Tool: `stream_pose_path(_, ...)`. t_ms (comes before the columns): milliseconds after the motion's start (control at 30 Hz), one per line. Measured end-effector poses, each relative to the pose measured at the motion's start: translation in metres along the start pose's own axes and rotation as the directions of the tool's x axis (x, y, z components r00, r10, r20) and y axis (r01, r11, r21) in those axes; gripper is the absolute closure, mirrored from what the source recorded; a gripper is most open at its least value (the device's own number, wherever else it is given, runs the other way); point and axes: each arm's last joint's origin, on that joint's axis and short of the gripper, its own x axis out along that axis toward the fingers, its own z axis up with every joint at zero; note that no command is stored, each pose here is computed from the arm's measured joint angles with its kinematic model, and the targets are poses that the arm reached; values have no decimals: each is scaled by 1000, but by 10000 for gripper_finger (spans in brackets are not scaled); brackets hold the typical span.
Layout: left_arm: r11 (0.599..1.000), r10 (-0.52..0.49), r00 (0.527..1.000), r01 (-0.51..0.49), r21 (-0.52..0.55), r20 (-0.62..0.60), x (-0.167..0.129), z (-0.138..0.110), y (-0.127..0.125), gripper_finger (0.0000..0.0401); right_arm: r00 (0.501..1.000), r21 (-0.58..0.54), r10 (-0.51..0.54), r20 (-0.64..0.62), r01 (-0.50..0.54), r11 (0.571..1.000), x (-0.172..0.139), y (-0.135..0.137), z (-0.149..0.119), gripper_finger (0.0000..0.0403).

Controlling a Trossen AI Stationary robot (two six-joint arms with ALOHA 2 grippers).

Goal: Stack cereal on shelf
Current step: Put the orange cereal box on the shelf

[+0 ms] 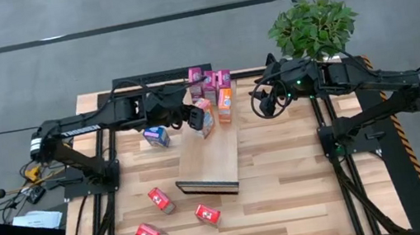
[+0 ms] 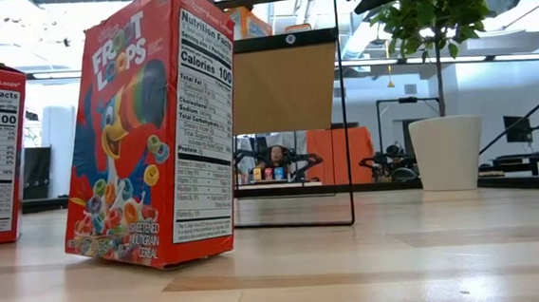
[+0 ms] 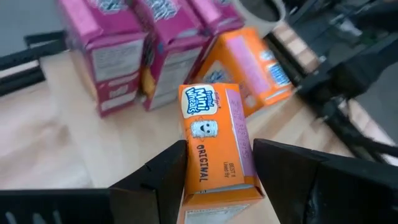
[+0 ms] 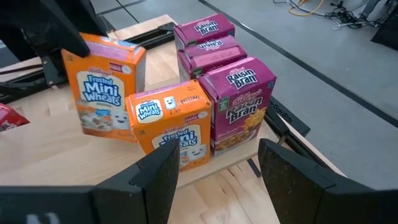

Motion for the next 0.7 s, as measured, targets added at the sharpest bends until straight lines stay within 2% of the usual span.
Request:
stream_pose_path(300, 999, 22, 998, -24, 33, 55, 13, -1, -6, 228, 1000, 0, 0, 1, 0, 1000, 0, 0, 0, 158)
stream_pose_path(500, 998, -14, 996, 9, 58, 88, 17, 1, -11, 228, 1000, -1, -1, -2, 1, 1000, 0, 0, 0, 158)
stream_pose_path(700, 998, -10, 992, 2, 66, 129, -1, 8, -7, 228, 1000, -2, -2, -5, 2, 1000, 0, 0, 0, 158)
